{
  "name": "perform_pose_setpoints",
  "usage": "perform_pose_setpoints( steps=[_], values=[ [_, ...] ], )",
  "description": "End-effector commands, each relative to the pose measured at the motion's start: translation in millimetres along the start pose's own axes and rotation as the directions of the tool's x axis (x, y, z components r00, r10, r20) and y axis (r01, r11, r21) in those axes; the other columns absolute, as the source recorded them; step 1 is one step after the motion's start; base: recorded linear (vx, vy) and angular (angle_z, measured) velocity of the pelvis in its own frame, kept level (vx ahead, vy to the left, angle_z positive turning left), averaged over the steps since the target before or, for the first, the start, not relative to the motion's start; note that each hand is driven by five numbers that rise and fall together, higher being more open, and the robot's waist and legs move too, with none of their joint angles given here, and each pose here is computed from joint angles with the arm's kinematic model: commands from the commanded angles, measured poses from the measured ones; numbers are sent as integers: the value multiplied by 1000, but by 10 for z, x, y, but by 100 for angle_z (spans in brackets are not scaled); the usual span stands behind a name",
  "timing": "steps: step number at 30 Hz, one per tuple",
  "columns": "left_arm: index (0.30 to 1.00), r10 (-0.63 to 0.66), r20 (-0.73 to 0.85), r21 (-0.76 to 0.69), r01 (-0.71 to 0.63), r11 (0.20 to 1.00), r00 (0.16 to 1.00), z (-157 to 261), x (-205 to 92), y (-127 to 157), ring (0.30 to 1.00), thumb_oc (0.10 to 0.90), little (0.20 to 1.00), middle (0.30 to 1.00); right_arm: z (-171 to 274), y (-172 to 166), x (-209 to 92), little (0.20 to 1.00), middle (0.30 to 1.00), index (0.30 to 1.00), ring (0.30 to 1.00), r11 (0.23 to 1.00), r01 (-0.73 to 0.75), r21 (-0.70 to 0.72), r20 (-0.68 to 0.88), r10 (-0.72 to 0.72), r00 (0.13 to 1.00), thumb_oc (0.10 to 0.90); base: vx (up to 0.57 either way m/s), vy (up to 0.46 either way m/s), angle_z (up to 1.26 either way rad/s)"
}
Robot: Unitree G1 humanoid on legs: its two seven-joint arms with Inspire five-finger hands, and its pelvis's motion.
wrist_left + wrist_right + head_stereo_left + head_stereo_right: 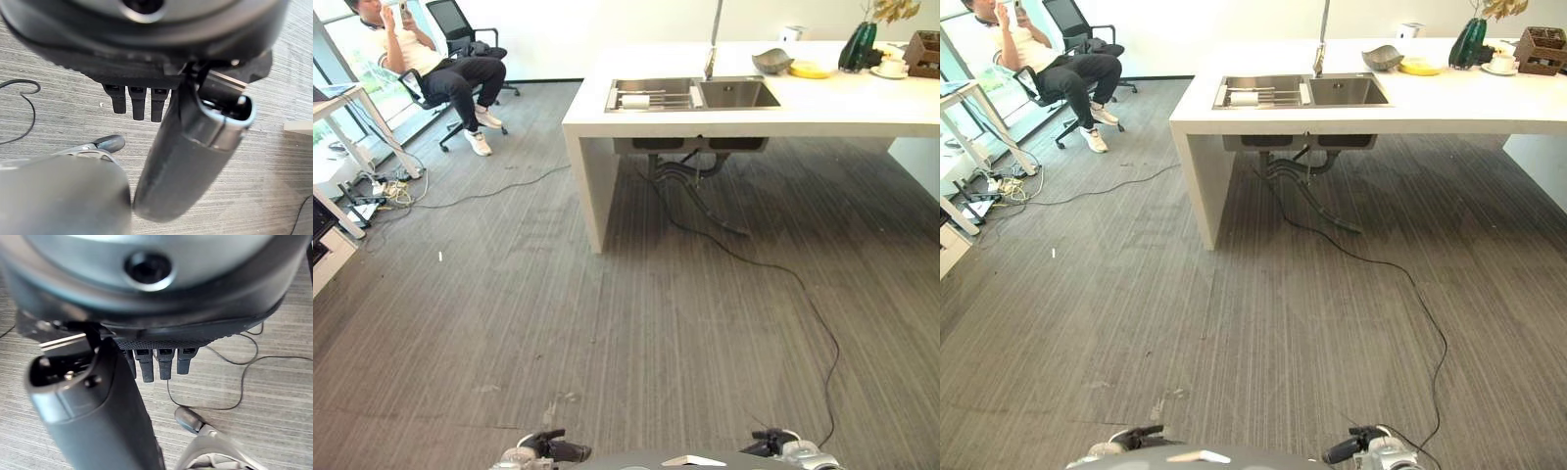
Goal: Place the dishes in the dishwasher.
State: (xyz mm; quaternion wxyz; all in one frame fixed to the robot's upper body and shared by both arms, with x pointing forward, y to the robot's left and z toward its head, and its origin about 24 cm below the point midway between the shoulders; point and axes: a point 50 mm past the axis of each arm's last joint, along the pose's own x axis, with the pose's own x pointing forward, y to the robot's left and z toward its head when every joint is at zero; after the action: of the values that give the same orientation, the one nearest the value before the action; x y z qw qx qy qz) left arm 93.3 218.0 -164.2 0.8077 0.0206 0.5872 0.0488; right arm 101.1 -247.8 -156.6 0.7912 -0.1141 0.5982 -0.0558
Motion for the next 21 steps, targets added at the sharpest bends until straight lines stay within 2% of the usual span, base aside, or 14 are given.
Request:
perform_pose_setpoints(
  steps=[1,6,9,15,21],
  values=[
    [900,-7,123,101,-6,995,992,395,15,-35,900,800,900,900,510,-153,-12,900,900,900,900,998,41,47,145,-48,988,800,0,0,0],
    [900,59,216,150,-93,984,975,659,-15,86,900,800,900,900,674,-137,-35,900,900,900,900,998,43,39,214,-51,976,800,-16,23,4],
    [900,80,208,101,-103,990,975,614,-12,89,900,800,900,900,625,-60,-29,900,900,900,900,998,28,50,211,-38,977,800,9,12,4],
    [900,112,198,133,-140,981,974,565,0,42,900,800,900,900,512,34,-12,900,900,900,900,999,23,41,178,-30,984,800,20,11,2],
    [900,96,193,168,-129,977,976,535,5,4,900,800,900,900,409,-18,-2,900,900,900,900,997,44,59,142,-52,988,800,35,16,3]
  ],
)
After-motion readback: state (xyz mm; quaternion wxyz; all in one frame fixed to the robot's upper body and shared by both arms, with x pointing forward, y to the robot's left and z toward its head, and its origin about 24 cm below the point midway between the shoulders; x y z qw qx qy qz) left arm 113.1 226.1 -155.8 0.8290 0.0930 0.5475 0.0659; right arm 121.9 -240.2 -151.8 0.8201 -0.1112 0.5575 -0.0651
